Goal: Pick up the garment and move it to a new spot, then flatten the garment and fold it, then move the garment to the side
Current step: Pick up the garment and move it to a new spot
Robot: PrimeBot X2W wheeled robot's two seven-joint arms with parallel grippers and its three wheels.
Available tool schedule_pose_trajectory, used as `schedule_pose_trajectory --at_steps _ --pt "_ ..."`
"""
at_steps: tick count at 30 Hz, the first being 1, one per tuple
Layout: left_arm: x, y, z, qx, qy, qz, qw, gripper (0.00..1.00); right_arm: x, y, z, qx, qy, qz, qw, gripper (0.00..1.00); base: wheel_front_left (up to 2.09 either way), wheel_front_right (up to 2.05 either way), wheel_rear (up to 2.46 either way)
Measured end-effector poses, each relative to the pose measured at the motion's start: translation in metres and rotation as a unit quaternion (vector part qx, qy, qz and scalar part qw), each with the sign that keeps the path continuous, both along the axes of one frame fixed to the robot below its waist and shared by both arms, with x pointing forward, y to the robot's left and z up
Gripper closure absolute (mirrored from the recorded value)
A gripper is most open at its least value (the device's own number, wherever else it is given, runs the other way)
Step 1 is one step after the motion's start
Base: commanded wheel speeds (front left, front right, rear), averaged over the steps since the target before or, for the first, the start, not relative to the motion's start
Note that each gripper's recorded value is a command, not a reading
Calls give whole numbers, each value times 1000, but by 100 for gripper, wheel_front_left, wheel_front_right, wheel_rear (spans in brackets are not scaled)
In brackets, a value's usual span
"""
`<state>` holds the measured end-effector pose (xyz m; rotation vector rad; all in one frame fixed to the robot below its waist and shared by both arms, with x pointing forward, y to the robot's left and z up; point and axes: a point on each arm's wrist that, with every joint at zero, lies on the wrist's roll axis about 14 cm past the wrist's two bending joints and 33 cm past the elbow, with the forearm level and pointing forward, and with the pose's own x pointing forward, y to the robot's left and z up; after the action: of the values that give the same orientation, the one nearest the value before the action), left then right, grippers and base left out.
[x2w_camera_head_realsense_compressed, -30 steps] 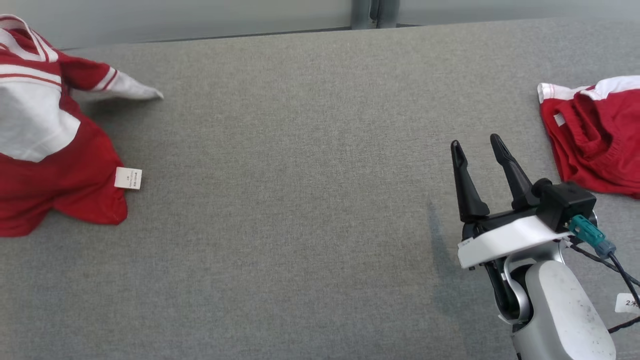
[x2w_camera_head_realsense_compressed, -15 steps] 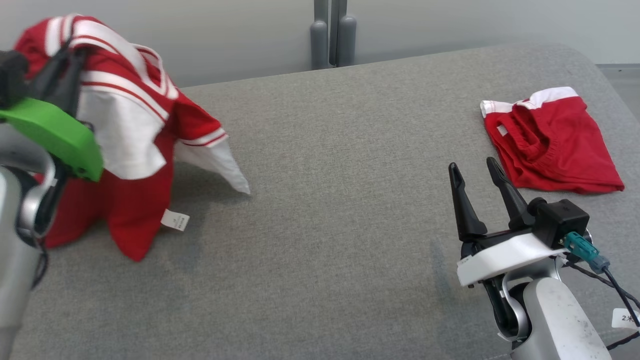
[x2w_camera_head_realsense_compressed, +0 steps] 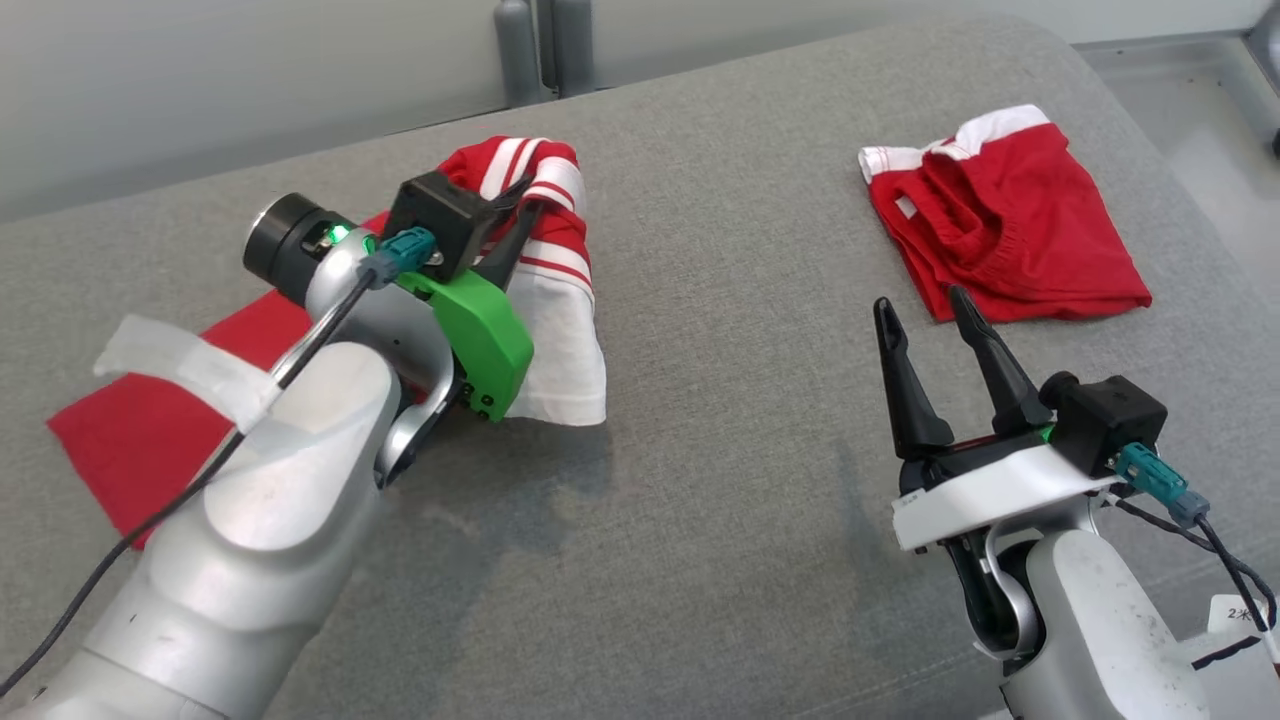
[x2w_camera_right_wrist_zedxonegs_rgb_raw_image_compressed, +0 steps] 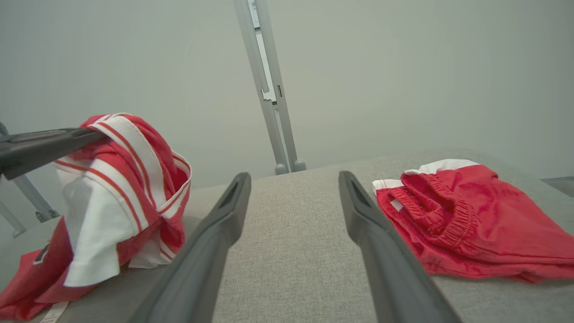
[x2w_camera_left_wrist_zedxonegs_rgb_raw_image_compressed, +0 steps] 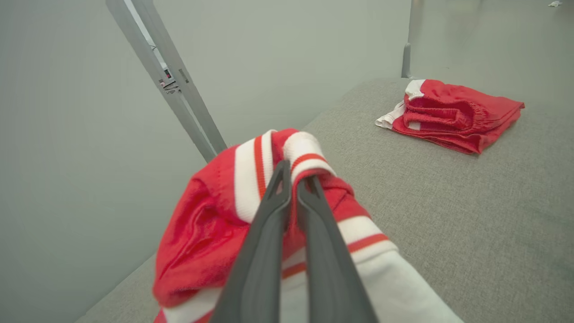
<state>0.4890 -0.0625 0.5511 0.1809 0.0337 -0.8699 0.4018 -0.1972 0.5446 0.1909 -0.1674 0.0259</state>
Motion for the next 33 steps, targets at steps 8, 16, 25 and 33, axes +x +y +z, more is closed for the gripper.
schedule_pose_trajectory --at_steps 8,16,25,33 --pt "11 -48 -53 45 25 -55 997 100 -3 -27 -24 3 31 -40 999 0 0 0 0" --pt "13 -83 -91 52 54 -88 993 55 -5 -40 -39 5 54 -58 997 0 0 0 0" --pt "5 -107 -76 -4 41 -112 993 0 -1 -50 -48 -2 65 -73 995 0 0 0 0" --pt "5 -76 -60 -47 55 -63 995 0 7 -32 -45 -5 55 -47 997 0 0 0 0"
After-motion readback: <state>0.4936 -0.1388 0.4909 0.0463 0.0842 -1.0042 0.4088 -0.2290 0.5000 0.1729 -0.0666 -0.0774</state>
